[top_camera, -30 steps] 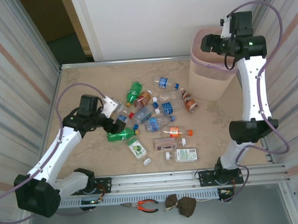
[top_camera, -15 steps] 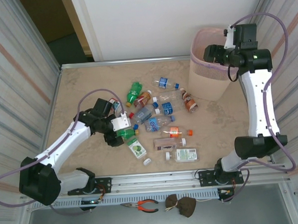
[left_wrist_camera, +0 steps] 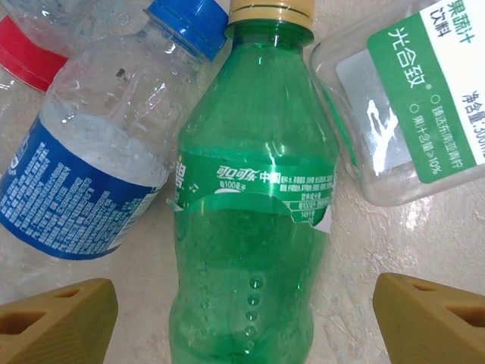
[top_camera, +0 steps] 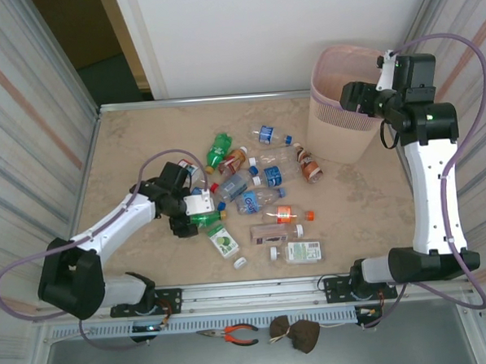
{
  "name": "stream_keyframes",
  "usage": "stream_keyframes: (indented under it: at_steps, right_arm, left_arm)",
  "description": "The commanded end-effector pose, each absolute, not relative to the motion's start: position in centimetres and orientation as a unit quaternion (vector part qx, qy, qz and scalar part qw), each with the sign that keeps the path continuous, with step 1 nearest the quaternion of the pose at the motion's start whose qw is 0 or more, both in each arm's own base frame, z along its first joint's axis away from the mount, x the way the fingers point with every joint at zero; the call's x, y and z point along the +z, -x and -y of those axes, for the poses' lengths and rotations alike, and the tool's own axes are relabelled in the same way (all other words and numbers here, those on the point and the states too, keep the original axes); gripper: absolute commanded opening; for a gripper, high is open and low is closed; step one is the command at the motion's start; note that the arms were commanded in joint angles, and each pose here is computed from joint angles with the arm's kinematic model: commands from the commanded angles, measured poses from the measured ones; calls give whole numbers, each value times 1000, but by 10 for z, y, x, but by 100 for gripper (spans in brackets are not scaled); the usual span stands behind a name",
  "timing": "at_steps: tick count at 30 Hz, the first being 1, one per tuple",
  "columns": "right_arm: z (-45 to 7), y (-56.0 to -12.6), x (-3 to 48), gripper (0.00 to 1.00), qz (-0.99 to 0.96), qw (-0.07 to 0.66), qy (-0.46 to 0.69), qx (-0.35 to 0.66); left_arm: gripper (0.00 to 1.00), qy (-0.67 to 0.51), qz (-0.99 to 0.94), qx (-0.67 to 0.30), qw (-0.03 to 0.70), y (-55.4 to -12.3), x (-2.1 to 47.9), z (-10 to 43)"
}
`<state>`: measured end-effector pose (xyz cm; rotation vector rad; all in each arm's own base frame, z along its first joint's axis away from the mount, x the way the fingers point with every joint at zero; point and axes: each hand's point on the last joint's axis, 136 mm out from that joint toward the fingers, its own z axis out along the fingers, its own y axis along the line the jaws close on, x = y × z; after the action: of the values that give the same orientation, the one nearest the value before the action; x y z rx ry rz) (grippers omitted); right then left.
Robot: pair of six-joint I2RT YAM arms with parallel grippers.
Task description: Put the plastic bottles in the bin
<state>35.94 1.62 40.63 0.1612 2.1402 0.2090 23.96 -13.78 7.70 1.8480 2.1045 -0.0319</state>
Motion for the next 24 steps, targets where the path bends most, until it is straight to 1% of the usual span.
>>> stream_keyframes:
  at_steps: [1,8,12,15,17,19,22,24]
  right_arm:
    - [-14,-353,414,83,-867,484,-74,91]
    - [-14,-353,412,83,-868,482,-76,91]
    - [-15,-355,408,83,-870,479,-75,93]
    - [-14,-356,408,83,-870,479,-74,93]
    - [-15,-356,407,83,-871,477,-74,94]
    - [-14,-356,406,83,-871,476,-74,94]
    - [-12,-353,407,83,-871,477,-76,90]
    - [-12,-351,409,83,-869,481,-76,90]
  left_arm:
    - [88,-663,-730,-19,166,-237,69,140]
    - [83,-662,-734,-26,149,-237,57,140]
    - [82,-659,-739,-46,131,-232,47,142]
    - [78,-658,-741,-45,124,-232,43,141]
    - [77,-658,-743,-43,119,-233,41,140]
    - [73,-658,-743,-43,115,-231,40,139]
    - [63,-659,-742,-43,118,-231,41,139]
    - [59,-659,-741,-44,121,-231,43,140]
